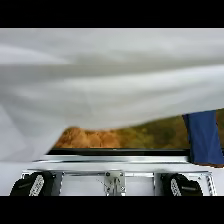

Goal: Fold the shirts.

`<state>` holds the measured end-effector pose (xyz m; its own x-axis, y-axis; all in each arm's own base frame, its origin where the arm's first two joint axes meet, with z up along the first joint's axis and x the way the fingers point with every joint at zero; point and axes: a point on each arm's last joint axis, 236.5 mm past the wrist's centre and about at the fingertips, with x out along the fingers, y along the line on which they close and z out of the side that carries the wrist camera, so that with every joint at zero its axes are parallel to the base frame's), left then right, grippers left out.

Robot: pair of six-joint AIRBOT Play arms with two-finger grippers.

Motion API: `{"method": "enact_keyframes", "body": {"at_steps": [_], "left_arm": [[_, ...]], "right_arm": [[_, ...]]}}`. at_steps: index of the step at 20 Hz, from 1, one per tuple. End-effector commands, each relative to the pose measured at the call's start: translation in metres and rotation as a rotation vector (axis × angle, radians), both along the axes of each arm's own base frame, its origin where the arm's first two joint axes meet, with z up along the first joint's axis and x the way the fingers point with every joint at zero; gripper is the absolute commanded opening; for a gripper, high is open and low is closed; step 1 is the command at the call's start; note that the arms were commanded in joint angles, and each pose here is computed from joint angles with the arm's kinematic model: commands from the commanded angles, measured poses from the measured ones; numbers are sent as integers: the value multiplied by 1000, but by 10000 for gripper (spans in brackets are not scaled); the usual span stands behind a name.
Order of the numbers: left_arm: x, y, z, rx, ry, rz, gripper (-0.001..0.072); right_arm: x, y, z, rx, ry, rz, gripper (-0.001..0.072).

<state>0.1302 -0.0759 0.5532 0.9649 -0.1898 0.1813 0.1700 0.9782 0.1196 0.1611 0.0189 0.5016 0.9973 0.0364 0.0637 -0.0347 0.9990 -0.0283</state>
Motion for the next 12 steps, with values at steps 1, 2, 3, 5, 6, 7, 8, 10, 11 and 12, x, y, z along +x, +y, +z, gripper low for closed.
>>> {"method": "enact_keyframes", "body": {"at_steps": [1,2,3,5,6,7,8,10,11,12], "left_arm": [[-5,6,-57,33,233,42,36],[-4,6,-62,35,254,41,36],[-2,7,-65,35,267,40,36],[7,9,-85,36,356,34,36],[14,12,-104,35,438,28,36],[24,15,-125,29,524,21,37],[36,21,-147,14,610,20,36],[66,35,-193,-32,763,22,36],[83,40,-216,-61,827,16,37],[104,46,-244,-83,888,9,36]], "right_arm": [[-17,-25,-53,-10,218,-114,60],[-18,-31,-61,-12,254,-136,60],[-17,-37,-68,-15,286,-161,60],[-11,-48,-90,-17,397,-204,60],[-6,-53,-109,-21,490,-216,60],[1,-56,-135,-37,619,-215,60],[5,-56,-161,-56,752,-199,60],[30,-59,-209,-67,954,-175,60],[49,-59,-235,-65,1030,-155,60],[72,-57,-261,-60,1077,-130,60]]}}
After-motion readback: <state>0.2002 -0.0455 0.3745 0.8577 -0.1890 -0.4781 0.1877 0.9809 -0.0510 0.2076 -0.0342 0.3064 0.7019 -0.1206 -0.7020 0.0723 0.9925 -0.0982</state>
